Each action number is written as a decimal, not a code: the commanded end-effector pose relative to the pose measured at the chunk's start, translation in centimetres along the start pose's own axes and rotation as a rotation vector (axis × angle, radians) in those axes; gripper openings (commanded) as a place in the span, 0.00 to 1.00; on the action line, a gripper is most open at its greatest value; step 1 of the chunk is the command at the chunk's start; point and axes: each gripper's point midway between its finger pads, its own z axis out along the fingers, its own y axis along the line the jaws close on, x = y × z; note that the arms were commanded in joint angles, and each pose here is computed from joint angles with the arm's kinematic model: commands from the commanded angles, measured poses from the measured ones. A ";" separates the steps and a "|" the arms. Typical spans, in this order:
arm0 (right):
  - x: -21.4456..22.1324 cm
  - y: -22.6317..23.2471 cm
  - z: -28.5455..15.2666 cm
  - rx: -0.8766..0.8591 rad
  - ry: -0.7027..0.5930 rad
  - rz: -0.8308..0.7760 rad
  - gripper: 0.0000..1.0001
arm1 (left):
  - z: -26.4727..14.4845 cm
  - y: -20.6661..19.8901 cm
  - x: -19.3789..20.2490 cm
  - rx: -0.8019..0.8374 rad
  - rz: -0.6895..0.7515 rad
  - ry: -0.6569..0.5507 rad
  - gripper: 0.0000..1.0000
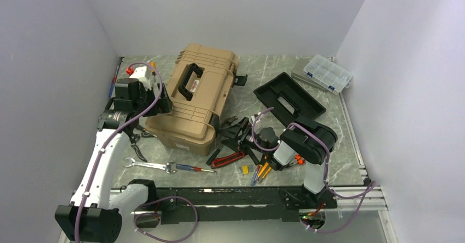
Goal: Pack the tool kit
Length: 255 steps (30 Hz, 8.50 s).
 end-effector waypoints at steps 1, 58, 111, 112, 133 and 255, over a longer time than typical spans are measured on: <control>-0.7 8.0 -0.4 -0.302 -0.049 -0.082 0.92 | 1.0 0.7 0.0 -0.020 -0.017 -0.015 0.99; -0.9 12.4 0.7 -0.365 -0.094 -0.134 0.74 | 3.8 1.3 5.2 0.022 -0.057 0.203 0.99; -4.8 11.7 -1.1 -0.416 -0.088 -0.089 0.88 | 2.3 -6.2 12.3 0.357 -0.372 0.285 0.90; -4.8 11.9 -1.1 -0.421 -0.087 -0.087 0.87 | 2.2 -6.3 12.2 0.360 -0.368 0.284 0.90; -4.5 20.0 -2.7 -0.626 -0.060 -0.091 0.42 | 1.6 -7.9 13.6 0.446 -0.368 0.329 0.86; -11.6 5.3 -5.5 0.003 -0.112 -0.330 0.98 | 3.1 -0.4 0.5 -0.051 0.014 0.247 0.99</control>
